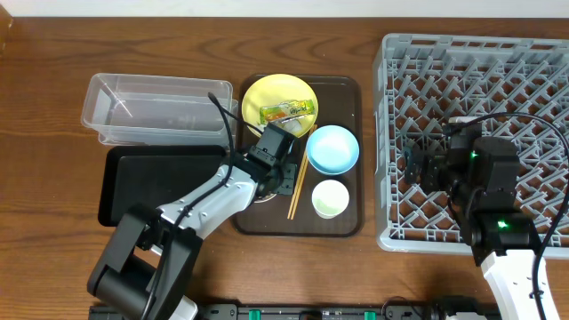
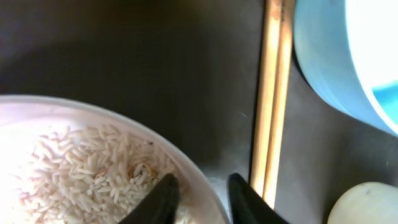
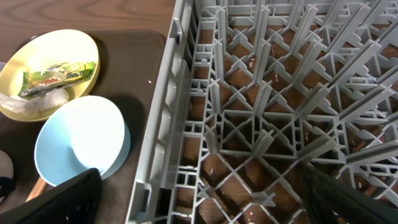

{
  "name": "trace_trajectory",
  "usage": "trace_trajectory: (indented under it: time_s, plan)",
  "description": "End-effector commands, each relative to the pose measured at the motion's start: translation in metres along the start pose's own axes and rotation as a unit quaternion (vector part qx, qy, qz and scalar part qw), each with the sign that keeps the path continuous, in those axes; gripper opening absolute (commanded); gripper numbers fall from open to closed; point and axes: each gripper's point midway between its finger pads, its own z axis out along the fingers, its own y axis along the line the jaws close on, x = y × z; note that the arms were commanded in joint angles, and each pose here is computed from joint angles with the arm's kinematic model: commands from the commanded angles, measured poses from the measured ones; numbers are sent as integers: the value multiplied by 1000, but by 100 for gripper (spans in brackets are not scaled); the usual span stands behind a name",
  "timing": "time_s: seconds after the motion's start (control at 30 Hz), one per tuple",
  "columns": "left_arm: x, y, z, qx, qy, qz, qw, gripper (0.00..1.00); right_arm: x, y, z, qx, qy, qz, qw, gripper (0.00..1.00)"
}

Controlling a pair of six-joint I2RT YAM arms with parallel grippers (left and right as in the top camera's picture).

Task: Sort waste into correct bins and load items into the dishwasher rack
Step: 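Lift the white bowl and tip the rice onto the black tray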

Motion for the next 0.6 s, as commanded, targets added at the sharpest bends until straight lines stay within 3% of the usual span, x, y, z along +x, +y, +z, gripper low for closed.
trace_trajectory:
  time_s: [0.0,0.2,0.57]
  plan:
    - [-6,-6,-1,-1,-7,10,1000,22,-9,-2,-4,1,-11,9,1000,99]
    - [-9,-10,-10,4,-17,13,1000,9,-9,-2,-4,1,-11,9,1000,99]
    - [-20,-17,-73,26,-69,13,997,6,-9,-2,-4,1,-11,9,1000,99]
